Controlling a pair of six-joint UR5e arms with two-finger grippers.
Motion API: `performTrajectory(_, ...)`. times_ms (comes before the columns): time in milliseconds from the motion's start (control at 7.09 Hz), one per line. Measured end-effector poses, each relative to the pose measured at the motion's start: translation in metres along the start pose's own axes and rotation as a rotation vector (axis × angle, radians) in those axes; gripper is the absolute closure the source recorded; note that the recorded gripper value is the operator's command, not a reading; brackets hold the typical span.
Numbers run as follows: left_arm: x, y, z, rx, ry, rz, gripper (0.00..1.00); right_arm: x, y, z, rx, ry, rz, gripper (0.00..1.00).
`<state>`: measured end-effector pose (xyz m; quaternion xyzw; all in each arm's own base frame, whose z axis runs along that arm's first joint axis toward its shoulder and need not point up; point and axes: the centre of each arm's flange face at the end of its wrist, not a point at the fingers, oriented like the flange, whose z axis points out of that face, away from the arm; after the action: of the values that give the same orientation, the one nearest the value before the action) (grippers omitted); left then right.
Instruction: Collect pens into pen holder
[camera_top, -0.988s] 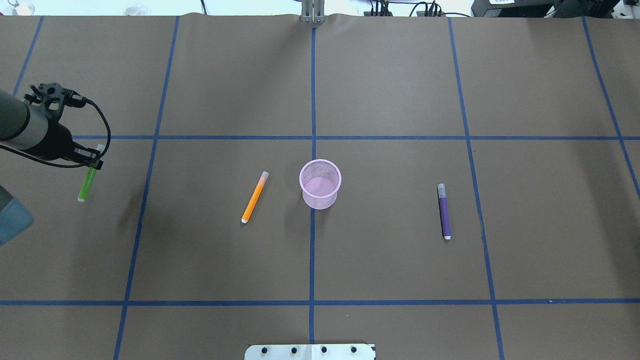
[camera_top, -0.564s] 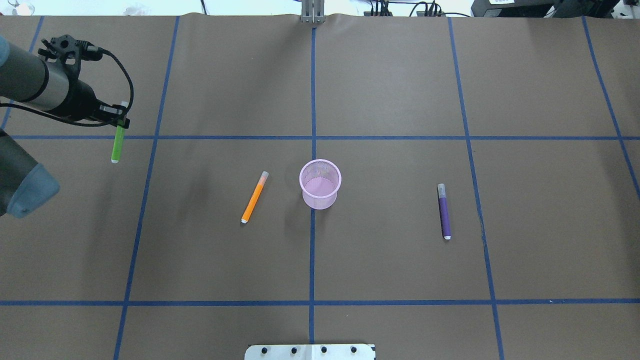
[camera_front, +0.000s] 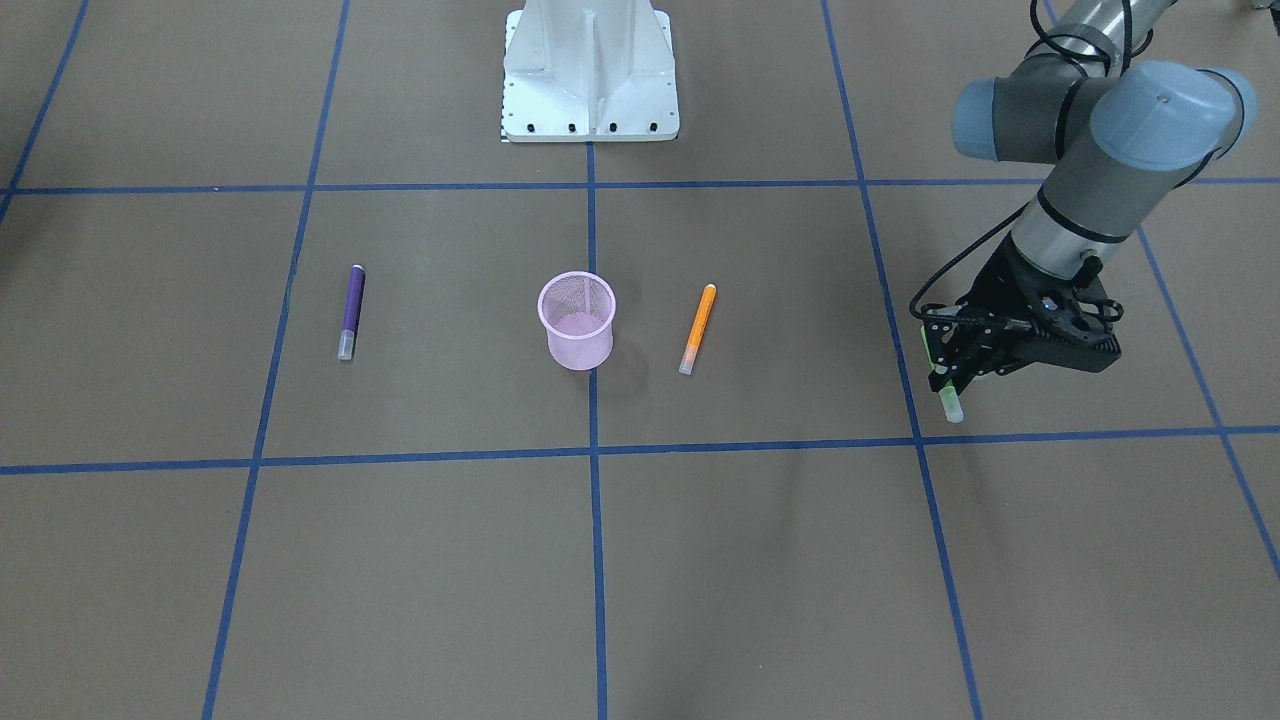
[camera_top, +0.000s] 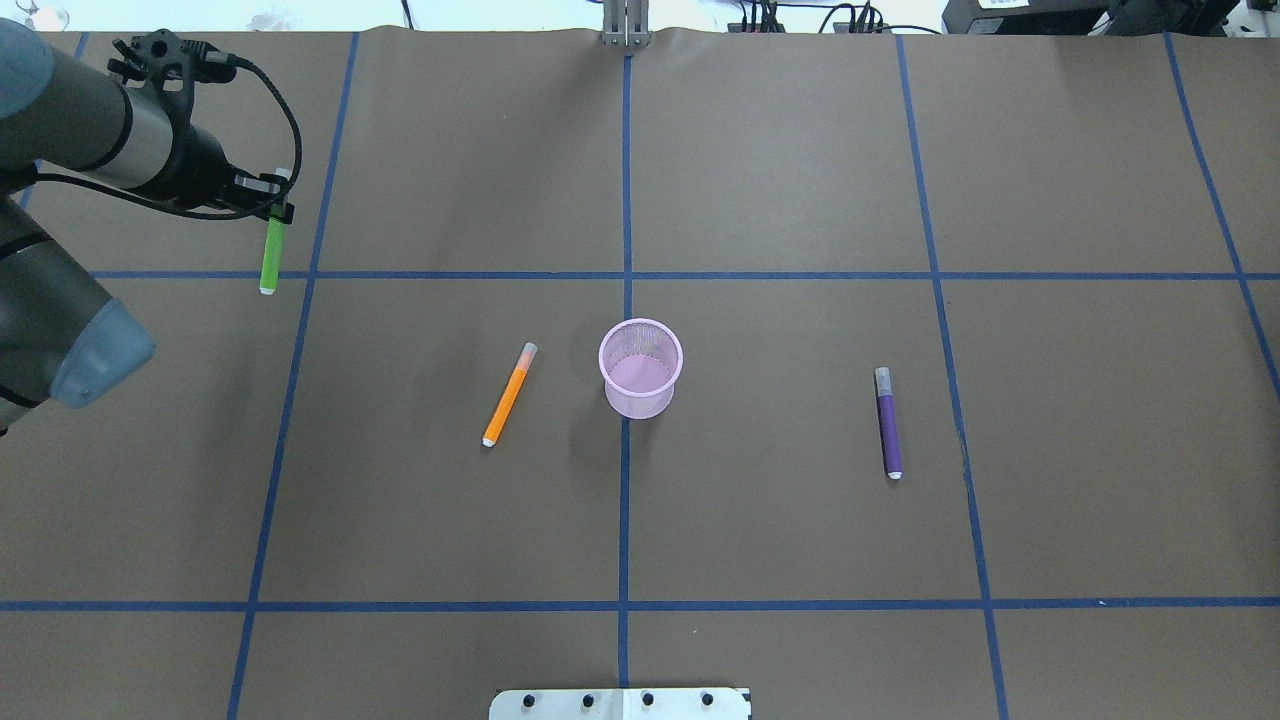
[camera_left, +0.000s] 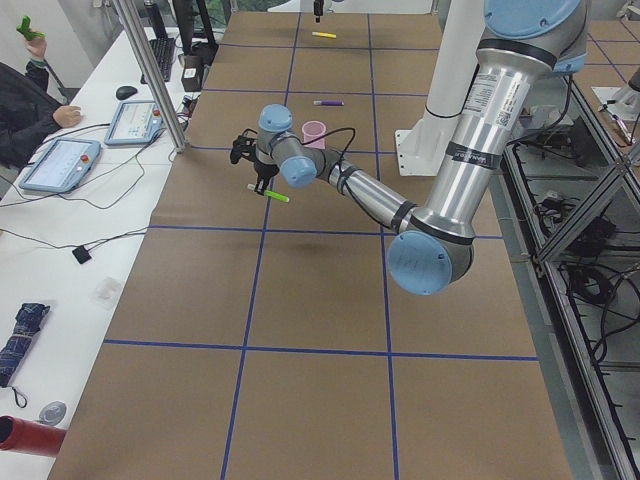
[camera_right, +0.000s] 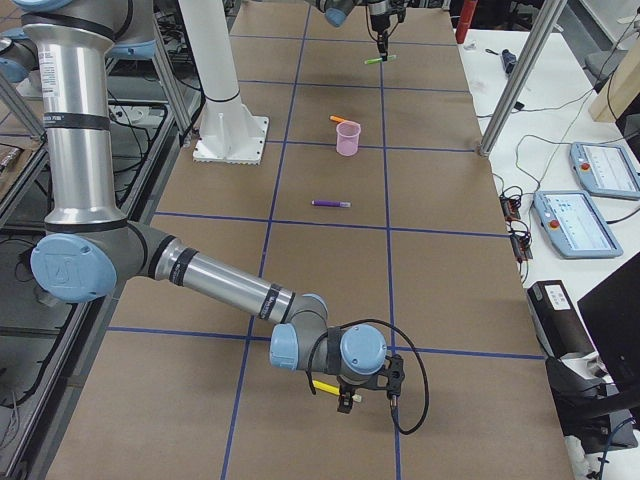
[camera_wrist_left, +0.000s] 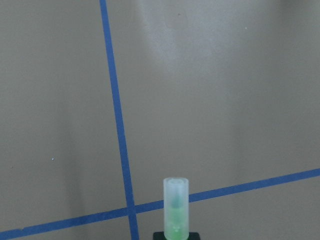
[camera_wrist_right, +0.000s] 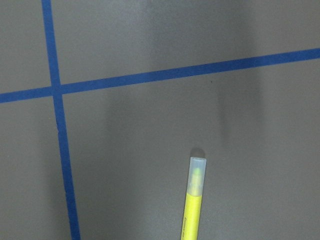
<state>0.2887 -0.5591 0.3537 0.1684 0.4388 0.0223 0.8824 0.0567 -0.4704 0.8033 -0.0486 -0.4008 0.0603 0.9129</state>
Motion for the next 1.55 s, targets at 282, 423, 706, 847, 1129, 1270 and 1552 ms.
performTrajectory(282,0.003,-0.005,0.002,0.004,-0.003,0.001,1.00,0.000,-0.003,0.017,-0.035,0.005,0.010,0.01)
performTrajectory(423,0.003,-0.006,0.003,0.004,-0.004,0.002,1.00,0.003,-0.009,0.022,-0.047,0.008,0.019,0.01)
performTrajectory(706,0.003,-0.007,0.005,0.003,-0.006,0.002,1.00,0.009,-0.018,0.031,-0.066,0.012,0.040,0.02)
performTrajectory(847,0.002,-0.007,0.006,0.002,-0.007,0.001,1.00,0.011,-0.020,0.034,-0.072,0.014,0.045,0.09)
performTrajectory(1129,0.001,-0.007,0.007,0.000,-0.009,0.002,1.00,0.014,-0.019,0.038,-0.082,0.020,0.050,0.15)
performTrajectory(1270,0.001,-0.007,0.008,-0.001,-0.009,0.002,1.00,0.015,-0.018,0.042,-0.089,0.027,0.050,0.16)
performTrajectory(1552,0.001,-0.007,0.009,-0.002,-0.011,0.002,1.00,0.011,-0.019,0.050,-0.101,0.056,0.034,0.16)
